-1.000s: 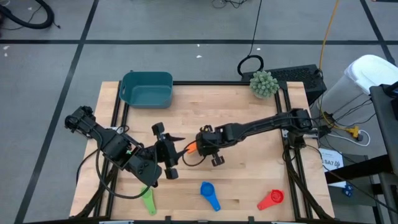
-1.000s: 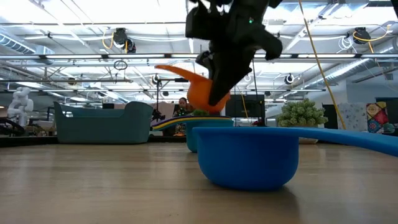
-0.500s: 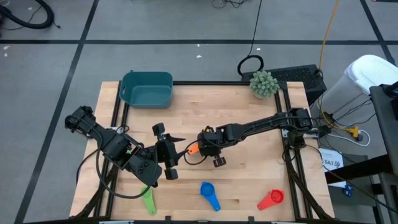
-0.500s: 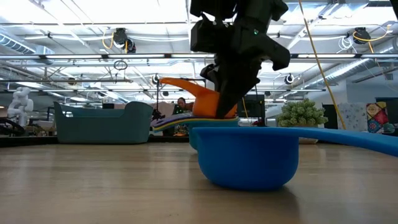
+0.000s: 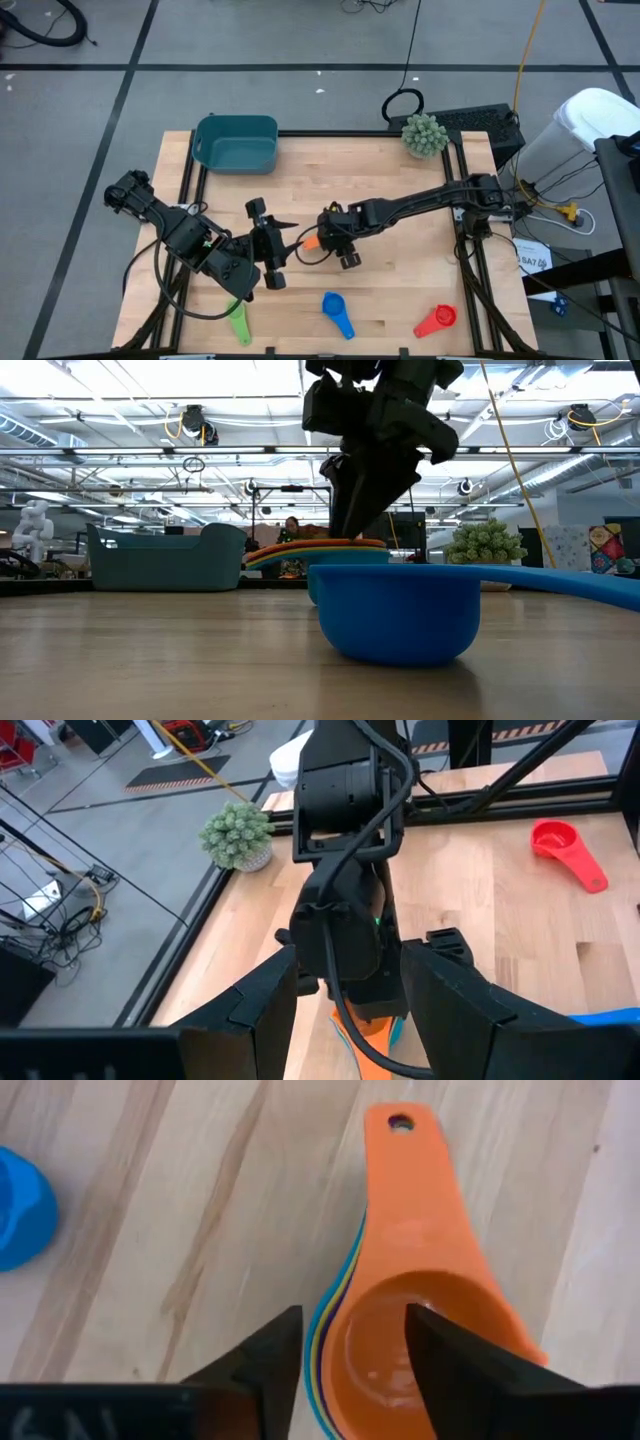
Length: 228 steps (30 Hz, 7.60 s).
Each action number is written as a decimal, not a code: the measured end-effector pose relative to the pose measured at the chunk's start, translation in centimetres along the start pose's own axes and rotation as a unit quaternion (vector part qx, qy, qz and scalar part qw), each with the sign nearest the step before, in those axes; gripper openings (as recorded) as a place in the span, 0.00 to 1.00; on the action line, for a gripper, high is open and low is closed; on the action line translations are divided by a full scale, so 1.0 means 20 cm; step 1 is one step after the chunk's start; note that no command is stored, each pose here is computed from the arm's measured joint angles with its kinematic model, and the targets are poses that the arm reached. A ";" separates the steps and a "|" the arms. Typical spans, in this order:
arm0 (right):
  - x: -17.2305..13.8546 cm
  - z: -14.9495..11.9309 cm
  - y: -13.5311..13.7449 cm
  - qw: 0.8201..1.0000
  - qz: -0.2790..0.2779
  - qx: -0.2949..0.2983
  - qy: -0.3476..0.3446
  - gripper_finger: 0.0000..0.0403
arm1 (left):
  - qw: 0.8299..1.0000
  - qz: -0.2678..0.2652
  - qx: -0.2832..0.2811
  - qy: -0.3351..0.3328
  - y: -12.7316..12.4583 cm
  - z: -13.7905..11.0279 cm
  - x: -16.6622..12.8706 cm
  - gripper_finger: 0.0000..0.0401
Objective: Nest measuring cups in basket
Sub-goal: Stack the blue measuring cup on top of the orange measuring cup
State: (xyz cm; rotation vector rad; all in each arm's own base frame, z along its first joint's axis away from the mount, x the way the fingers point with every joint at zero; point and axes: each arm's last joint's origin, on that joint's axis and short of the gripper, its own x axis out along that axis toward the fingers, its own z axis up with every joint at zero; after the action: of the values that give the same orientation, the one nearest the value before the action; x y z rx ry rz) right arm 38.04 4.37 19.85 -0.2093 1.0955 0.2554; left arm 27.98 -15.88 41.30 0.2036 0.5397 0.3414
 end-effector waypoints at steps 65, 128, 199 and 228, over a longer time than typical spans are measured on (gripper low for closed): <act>-0.59 -0.72 0.49 0.963 -0.011 0.267 -0.011 0.47 | 0.879 -0.290 0.296 0.235 -0.64 -0.48 0.80 0.45; -0.60 -0.66 0.50 0.968 0.013 0.240 -0.069 0.47 | 0.900 -0.331 0.207 0.195 -0.86 -0.56 0.89 0.50; -0.27 -0.46 0.56 0.876 0.166 0.400 -0.215 0.44 | 0.867 -0.296 0.378 0.133 -0.72 -0.32 1.01 0.02; -0.18 -0.43 0.54 0.900 0.171 0.329 -0.228 0.00 | 0.870 -0.309 0.364 0.119 -0.72 -0.31 1.03 0.12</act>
State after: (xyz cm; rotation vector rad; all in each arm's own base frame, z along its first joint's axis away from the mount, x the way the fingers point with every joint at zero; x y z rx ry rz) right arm 25.87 11.77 18.81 0.6310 0.6901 0.2169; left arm 44.99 -20.95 22.49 0.7044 0.9315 -0.4937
